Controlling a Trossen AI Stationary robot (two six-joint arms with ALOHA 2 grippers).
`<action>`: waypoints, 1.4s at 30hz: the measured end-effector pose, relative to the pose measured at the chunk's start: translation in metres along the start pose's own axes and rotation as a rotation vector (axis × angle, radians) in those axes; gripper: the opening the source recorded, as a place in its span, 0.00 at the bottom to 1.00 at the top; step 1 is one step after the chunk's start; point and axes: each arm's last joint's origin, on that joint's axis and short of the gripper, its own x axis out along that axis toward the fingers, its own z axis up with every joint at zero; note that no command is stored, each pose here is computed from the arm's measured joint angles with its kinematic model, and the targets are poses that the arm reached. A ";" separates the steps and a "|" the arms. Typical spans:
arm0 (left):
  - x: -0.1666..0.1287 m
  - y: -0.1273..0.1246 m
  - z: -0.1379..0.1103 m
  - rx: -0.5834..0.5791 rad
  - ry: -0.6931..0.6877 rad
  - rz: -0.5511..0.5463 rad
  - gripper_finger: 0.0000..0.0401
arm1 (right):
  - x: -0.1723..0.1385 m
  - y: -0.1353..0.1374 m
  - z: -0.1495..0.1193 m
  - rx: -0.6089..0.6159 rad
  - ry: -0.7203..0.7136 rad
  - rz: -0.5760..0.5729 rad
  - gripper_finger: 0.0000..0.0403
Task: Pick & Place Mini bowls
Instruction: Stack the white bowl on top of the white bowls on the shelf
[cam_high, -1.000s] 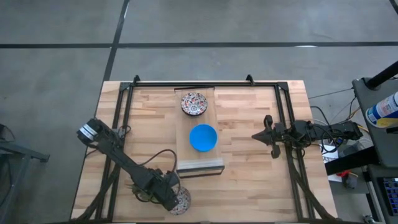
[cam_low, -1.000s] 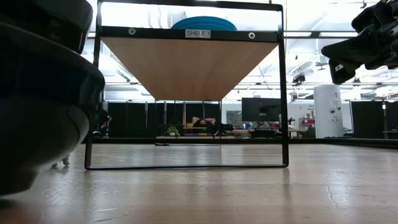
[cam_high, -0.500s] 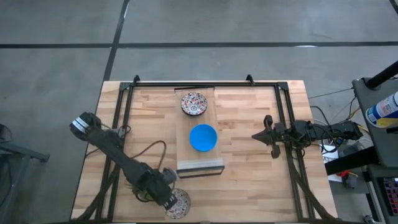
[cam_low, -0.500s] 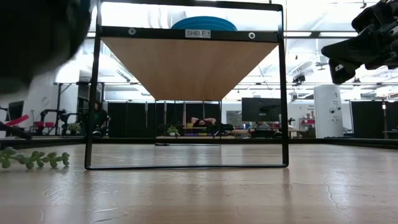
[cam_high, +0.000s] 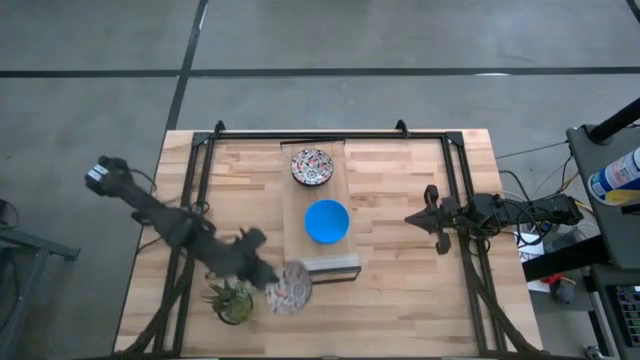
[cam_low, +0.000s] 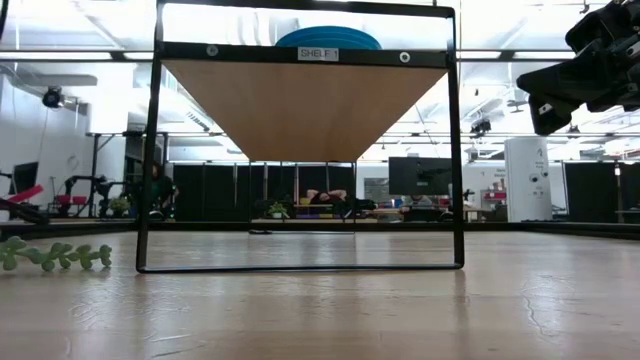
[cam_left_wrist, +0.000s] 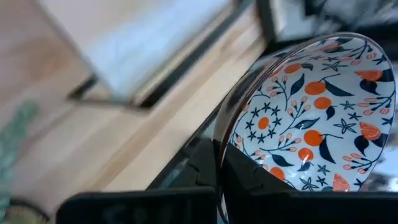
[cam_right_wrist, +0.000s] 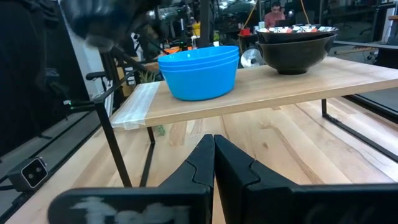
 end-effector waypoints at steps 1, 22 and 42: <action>-0.007 -0.001 0.007 -0.004 -0.021 -0.022 0.00 | 0.000 0.000 0.000 0.000 0.000 0.001 0.02; -0.080 0.033 0.175 -0.144 -0.326 -0.119 0.00 | 0.000 0.000 0.000 0.000 0.000 0.001 0.02; -0.062 0.011 0.272 -0.284 -0.271 0.221 0.00 | 0.000 0.000 0.000 0.000 0.000 0.000 0.02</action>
